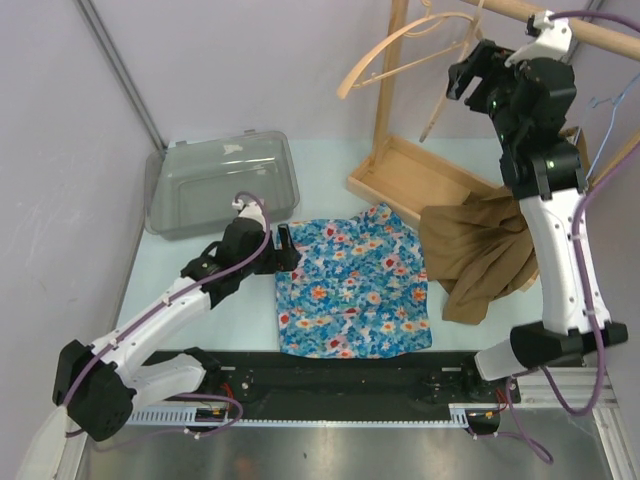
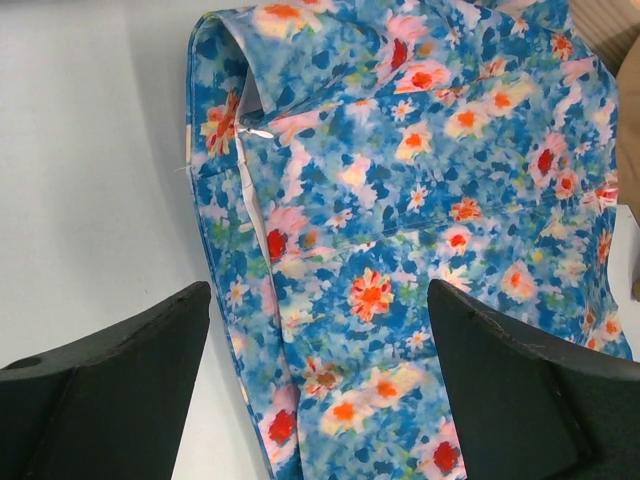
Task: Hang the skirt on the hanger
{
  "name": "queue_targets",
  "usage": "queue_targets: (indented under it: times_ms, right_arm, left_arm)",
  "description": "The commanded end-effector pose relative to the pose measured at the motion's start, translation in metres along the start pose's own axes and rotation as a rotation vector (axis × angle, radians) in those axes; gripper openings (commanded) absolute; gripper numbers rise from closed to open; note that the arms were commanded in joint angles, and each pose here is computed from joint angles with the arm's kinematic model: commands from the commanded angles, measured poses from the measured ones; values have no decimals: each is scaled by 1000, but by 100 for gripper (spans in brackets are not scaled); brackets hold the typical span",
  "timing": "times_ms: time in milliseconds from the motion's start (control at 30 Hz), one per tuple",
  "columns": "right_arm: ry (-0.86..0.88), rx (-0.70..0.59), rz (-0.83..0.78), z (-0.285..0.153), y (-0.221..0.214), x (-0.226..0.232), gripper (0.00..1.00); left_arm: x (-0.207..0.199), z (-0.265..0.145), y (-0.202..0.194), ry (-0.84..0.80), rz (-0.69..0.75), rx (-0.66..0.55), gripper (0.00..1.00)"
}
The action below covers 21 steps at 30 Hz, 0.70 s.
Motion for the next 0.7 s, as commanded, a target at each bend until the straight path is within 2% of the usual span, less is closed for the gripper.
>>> queue_targets:
  times_ms: [0, 33, 167, 300, 367, 400, 433, 500, 533, 667]
  right_arm:
    - [62, 16, -25, 40, 2, -6, 81]
    - [62, -21, -22, 41, 15, -8, 82]
    - [86, -18, -9, 67, 12, -8, 82]
    - [15, 62, 1, 91, -10, -14, 82]
    - [-9, 91, 2, 97, -21, -15, 79]
    - [-27, 89, 8, 97, -21, -17, 76]
    - [-39, 94, 8, 98, -23, -17, 67]
    - [-79, 98, 8, 98, -25, -21, 56]
    - [-98, 98, 9, 96, -25, -22, 45]
    - [-162, 121, -20, 91, -26, -29, 31]
  left_arm:
    - [-14, -1, 18, -67, 4, -39, 93]
    - [-14, 0, 18, -65, 5, -37, 93]
    - [-16, 3, 21, -64, 0, -44, 93]
    - [-17, 7, 25, -63, -2, -47, 93]
    - [-18, 9, 26, -63, -3, -47, 93]
    - [-18, 10, 26, -60, -3, -45, 93]
    - [-18, 11, 27, -59, -4, -44, 93]
    - [-19, 13, 28, -58, 0, -45, 93]
    - [-19, 13, 29, -58, -1, -45, 93]
    - [-19, 17, 29, -61, -4, -40, 93]
Point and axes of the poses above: each gripper's point midway between its finger pads, its own z axis out along the fingers, its own x axis along the line the jaws close on, y = z × x, the point moved 10 cm from there along -z, back along the fingers, and after that the axes turned 14 degrees about -z, right-handed, at the moved point
